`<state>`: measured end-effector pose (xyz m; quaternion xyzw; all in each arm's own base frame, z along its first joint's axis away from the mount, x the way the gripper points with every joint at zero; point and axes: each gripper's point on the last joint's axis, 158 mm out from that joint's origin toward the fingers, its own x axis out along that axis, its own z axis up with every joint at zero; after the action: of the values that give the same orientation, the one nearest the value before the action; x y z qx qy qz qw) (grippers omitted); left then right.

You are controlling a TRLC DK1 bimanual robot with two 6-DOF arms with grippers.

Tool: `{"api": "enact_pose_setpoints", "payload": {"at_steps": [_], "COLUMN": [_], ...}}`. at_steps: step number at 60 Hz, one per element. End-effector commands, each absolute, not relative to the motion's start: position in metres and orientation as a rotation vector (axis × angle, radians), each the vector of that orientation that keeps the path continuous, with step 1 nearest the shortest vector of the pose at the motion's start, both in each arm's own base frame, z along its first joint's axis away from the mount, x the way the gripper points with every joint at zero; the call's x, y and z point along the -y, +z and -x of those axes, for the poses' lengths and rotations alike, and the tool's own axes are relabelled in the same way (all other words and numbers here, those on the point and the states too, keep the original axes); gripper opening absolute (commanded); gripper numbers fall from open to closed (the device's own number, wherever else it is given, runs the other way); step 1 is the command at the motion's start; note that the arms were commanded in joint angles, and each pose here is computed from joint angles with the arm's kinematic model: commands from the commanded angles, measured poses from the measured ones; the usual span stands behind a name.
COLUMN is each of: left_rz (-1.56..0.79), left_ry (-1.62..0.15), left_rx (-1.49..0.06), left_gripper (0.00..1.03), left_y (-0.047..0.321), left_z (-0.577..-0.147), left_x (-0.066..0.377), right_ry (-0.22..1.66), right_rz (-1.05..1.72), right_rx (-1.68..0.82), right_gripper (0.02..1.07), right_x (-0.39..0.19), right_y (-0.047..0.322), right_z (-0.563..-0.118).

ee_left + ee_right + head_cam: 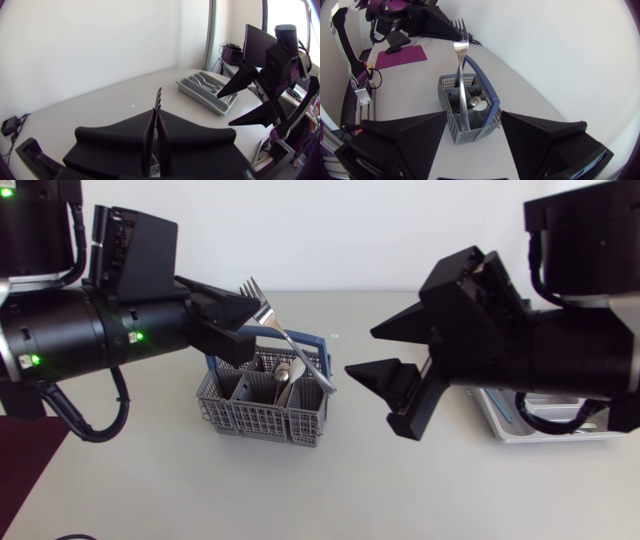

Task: Sort the cutlery from the basket into the organizer compartments.

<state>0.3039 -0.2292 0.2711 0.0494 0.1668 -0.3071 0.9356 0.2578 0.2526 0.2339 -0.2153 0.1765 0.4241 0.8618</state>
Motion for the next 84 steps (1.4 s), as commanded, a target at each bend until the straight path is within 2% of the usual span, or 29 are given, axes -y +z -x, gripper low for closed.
{"api": "enact_pose_setpoints", "payload": {"at_steps": [1, 14, 25, 37, 57, 65, 67, 76, 84], "left_rz": [-0.042, -0.032, 0.001, 0.023, 0.034, 0.034, 0.034, 0.038, 0.04], "left_ry": [-0.624, -0.642, -0.654, -0.655, -0.666, -0.666, -0.666, -0.668, -0.675], "left_rx": [-0.334, -0.374, -0.421, -0.445, -0.463, -0.465, -0.465, -0.465, -0.458], "left_gripper": [0.03, 0.03, 0.03, 0.03, 0.03, 0.03, 0.03, 0.03, 0.03], "left_y": [0.286, 0.275, 0.269, 0.267, 0.267, 0.266, 0.266, 0.267, 0.27], "left_z": [-0.309, -0.311, -0.316, -0.323, -0.322, -0.322, -0.322, -0.322, -0.321], "left_x": [0.227, 0.232, 0.233, 0.237, 0.24, 0.24, 0.24, 0.241, 0.244], "right_ry": [0.916, 0.941, 0.935, 0.89, 0.836, 0.833, 0.834, 0.847, 0.862], "right_rz": [0.454, 0.473, 0.505, 0.553, 0.599, 0.595, 0.599, 0.608, 0.608], "right_rx": [-0.372, -0.383, -0.371, -0.365, -0.355, -0.345, -0.346, -0.363, -0.38], "right_gripper": [0.73, 0.66, 0.65, 0.61, 0.39, 0.37, 0.3, 0.09, 0.08], "right_x": [-0.268, -0.297, -0.315, -0.323, -0.334, -0.335, -0.335, -0.335, -0.335], "right_y": [0.237, 0.23, 0.227, 0.22, 0.213, 0.218, 0.217, 0.212, 0.206], "right_z": [-0.261, -0.269, -0.275, -0.287, -0.306, -0.307, -0.307, -0.304, -0.3]}}
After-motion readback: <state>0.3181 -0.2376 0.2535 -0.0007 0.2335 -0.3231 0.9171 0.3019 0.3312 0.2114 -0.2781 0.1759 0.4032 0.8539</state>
